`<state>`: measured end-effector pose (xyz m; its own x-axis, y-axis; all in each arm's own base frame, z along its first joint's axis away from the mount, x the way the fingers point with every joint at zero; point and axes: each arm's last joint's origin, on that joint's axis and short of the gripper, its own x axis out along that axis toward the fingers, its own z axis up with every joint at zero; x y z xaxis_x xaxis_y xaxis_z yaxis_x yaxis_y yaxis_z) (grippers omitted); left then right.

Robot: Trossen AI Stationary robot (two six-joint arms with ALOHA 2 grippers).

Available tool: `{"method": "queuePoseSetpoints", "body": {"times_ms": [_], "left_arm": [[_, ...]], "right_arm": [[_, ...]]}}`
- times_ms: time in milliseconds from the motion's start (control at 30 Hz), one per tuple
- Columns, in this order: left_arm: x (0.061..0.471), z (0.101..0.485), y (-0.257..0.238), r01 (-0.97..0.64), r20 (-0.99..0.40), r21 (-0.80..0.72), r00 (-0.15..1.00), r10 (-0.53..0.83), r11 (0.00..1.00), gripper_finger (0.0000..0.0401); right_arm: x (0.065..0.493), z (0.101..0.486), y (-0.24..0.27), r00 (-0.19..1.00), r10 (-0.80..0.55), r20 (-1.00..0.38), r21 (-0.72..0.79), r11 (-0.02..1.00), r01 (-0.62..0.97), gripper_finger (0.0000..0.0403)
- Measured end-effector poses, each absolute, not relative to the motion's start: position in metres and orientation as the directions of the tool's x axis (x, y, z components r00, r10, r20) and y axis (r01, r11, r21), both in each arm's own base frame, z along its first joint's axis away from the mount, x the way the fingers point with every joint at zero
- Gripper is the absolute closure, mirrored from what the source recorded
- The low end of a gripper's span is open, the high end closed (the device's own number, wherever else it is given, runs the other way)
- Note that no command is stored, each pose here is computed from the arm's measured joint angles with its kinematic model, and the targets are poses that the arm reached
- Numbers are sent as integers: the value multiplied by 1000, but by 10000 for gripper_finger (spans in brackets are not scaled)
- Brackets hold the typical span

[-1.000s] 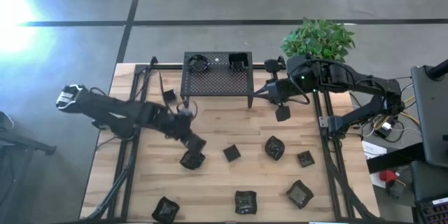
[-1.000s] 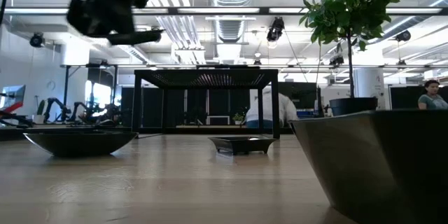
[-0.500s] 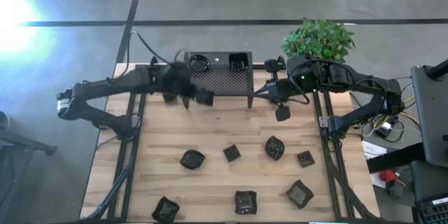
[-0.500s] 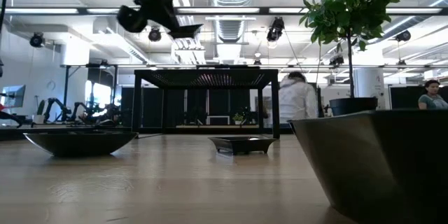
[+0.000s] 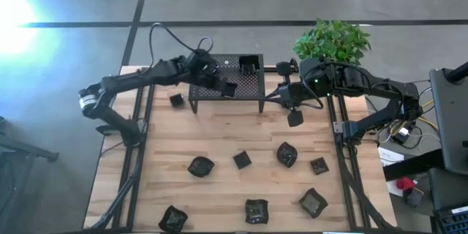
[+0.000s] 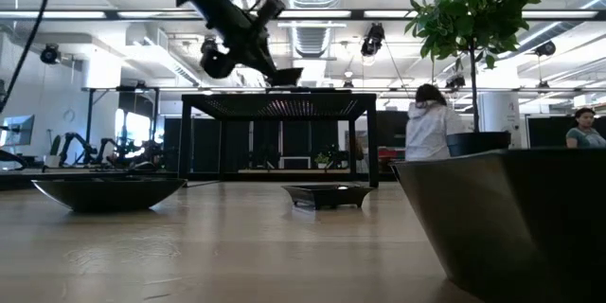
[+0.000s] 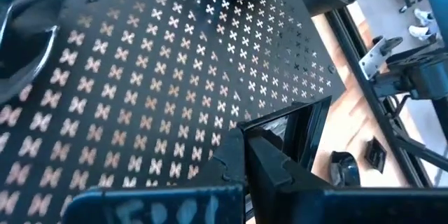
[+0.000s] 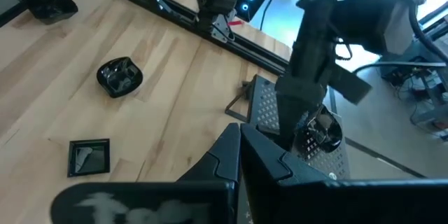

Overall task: Pick & Place Mini shaped plates
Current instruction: Put the square plate on the shelf

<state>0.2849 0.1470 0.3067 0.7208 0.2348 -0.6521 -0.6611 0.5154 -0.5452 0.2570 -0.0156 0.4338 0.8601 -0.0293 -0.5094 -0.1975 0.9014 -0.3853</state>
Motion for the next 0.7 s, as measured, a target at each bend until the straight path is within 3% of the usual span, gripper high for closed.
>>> {"method": "queuePoseSetpoints", "body": {"times_ms": [300,533,700], "left_arm": [[300,310,158,-653,-648,-520,722,244,550,401],[290,306,157,-743,-710,-440,632,310,505,401],[291,307,158,-745,-698,-444,636,328,499,401]], "right_arm": [[257,433,-16,858,-30,-513,-381,904,-196,394],[257,433,-16,857,-30,-515,-380,904,-197,394],[257,433,-16,856,-30,-516,-383,902,-199,394]]}}
